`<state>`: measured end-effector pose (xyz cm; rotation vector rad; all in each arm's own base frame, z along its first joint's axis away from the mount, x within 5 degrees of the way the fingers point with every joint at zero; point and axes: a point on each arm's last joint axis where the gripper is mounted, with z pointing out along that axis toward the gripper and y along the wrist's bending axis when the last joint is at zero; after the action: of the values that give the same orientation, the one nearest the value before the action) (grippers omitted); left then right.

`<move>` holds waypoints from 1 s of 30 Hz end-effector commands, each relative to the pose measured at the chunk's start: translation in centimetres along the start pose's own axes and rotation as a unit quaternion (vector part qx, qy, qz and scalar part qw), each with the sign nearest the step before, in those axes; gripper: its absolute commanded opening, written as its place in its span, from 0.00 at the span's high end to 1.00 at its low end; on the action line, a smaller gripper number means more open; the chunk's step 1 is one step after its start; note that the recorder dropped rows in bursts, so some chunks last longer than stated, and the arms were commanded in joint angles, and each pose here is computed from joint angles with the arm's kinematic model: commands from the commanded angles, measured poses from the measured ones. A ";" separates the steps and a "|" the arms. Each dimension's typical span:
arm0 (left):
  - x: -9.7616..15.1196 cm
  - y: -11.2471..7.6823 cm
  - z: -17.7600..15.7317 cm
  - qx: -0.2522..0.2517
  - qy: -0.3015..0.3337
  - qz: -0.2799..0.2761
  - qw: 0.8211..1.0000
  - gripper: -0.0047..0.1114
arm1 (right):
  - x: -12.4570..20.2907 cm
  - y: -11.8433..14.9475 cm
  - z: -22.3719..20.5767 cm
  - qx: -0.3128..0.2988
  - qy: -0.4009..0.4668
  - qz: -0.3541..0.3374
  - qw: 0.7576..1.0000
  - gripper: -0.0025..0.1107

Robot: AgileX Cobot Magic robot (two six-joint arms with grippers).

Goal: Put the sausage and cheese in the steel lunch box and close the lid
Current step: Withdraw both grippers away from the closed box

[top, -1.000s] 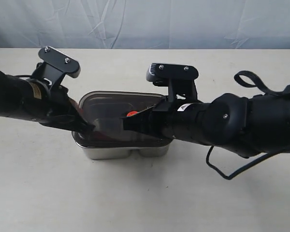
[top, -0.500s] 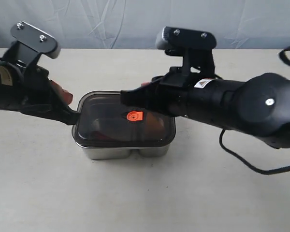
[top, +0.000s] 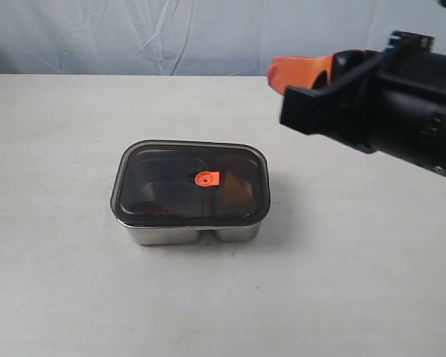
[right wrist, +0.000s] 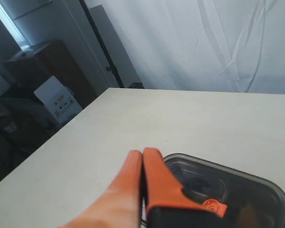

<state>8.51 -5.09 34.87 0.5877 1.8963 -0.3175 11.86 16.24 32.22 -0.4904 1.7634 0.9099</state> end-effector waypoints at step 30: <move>9.0 -0.4 -7.7 -0.023 -0.028 -0.129 0.991 0.96 | 7.0 -0.9 1.9 -0.011 0.203 0.022 0.979 0.98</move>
<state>-0.57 0.32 29.63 0.3337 1.9267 -0.4478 9.80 16.13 25.54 -0.6507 2.1041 0.9533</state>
